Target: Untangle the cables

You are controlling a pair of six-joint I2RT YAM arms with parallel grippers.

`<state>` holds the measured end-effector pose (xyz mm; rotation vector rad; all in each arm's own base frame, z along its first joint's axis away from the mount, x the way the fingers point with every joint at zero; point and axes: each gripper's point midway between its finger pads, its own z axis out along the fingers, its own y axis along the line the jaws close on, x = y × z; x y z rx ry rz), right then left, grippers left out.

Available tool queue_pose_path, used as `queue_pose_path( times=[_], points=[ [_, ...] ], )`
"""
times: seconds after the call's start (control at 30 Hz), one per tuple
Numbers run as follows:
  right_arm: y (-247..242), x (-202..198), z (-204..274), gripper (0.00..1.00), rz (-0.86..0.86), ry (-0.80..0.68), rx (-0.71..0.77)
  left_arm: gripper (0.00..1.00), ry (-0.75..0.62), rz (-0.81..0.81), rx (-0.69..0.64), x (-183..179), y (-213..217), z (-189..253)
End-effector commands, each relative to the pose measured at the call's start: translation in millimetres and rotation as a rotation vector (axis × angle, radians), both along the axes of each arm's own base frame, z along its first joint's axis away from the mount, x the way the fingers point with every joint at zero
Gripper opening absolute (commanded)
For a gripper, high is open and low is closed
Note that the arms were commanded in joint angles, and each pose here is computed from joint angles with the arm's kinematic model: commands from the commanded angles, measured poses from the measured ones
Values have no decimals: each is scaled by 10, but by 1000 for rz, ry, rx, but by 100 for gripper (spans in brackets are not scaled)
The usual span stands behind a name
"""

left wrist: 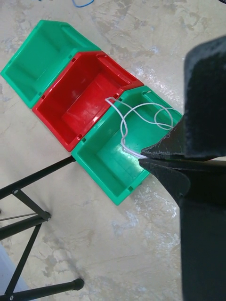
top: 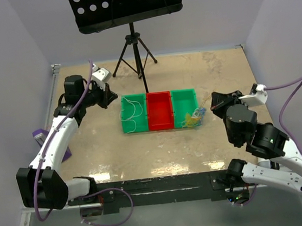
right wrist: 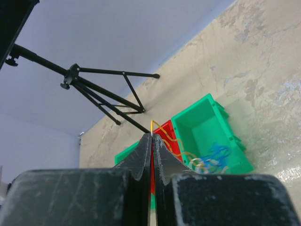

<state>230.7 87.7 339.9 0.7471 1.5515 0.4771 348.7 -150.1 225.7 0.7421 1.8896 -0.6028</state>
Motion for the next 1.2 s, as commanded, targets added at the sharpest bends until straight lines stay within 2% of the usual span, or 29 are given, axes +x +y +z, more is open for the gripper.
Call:
queue_pose_path(
  times=[0.0, 0.3, 0.53, 0.77, 0.83, 0.97, 1.17],
  points=[
    [95, 39, -9, 0, 21, -5, 12, 0, -152, -13, -41, 152, -69, 593],
    [116, 36, -55, 0, 33, 4, 7, 0, -223, -30, -108, 142, -137, 1289],
    [119, 26, -92, 0, 38, 8, 7, 0, -219, -40, -130, 147, -169, 1360],
    [97, 19, -98, 0, 33, 9, 9, 0, -237, -56, -162, 118, -206, 1631],
    [105, 22, -114, 0, 35, 13, 2, 0, -250, -66, -180, 101, -228, 1842],
    [93, 24, -141, 0, 25, 23, -2, 0, -268, -121, -247, -121, -299, 2373],
    [125, 31, -179, 0, 35, 24, 5, 0, -287, -141, -271, -357, -295, 2640]
  ],
)
